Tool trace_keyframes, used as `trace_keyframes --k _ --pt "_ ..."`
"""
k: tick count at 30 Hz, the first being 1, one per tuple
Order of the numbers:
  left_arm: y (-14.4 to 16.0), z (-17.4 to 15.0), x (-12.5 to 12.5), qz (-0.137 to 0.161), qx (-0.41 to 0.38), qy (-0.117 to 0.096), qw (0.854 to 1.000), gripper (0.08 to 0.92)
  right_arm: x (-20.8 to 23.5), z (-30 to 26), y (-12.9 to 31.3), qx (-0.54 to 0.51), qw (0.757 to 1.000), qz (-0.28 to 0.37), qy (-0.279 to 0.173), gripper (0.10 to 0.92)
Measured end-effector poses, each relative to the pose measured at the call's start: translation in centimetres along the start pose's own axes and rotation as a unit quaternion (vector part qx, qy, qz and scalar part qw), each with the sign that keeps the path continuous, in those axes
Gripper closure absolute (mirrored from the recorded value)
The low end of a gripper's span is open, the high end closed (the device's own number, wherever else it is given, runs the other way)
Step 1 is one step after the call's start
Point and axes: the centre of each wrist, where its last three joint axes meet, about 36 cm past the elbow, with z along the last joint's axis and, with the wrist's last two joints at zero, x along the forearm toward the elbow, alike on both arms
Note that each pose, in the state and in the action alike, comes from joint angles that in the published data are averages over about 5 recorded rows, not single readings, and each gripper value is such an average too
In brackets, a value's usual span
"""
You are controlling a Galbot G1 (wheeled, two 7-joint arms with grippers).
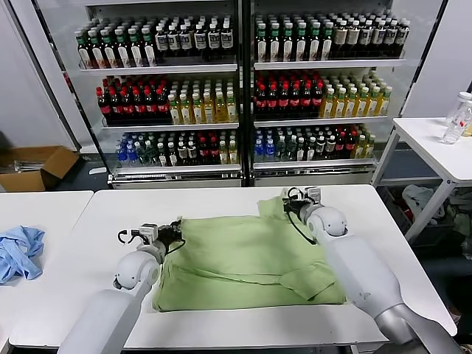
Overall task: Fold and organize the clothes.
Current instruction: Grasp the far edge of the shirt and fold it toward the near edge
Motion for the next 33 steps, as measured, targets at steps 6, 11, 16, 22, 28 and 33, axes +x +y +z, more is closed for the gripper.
trace_keyframes --k 6,11,16,22,28,33 --pt "-0.4 -0.7 2.9 0.013 0.009 -0.029 0.999 0.912 4.0 0.2 -0.7 0.001 1.0 -0.009 -0.028 0.917" --pt "-0.7 -0.3 5.8 0.026 0.012 -0.039 0.999 0.912 8.1 1.2 -1.3 0.004 0.999 -0.01 -0.045 0.917" --pt "-0.9 0.6 8.8 0.035 0.013 -0.038 0.999 0.912 12.6 3.1 -1.7 0.004 0.999 -0.009 -0.052 0.917" --pt "-1.4 2.5 11.9 0.046 0.008 -0.021 0.999 0.912 17.8 6.0 -1.7 -0.001 0.999 -0.002 -0.051 0.917" --pt "-2.0 4.9 13.7 0.051 -0.01 0.011 0.999 0.905 21.4 9.4 -0.9 -0.003 1.0 0.012 -0.026 0.893" --pt "-2.7 5.9 14.8 0.05 -0.026 0.02 0.998 0.792 23.2 11.5 0.3 0.005 1.0 0.019 -0.007 0.761"
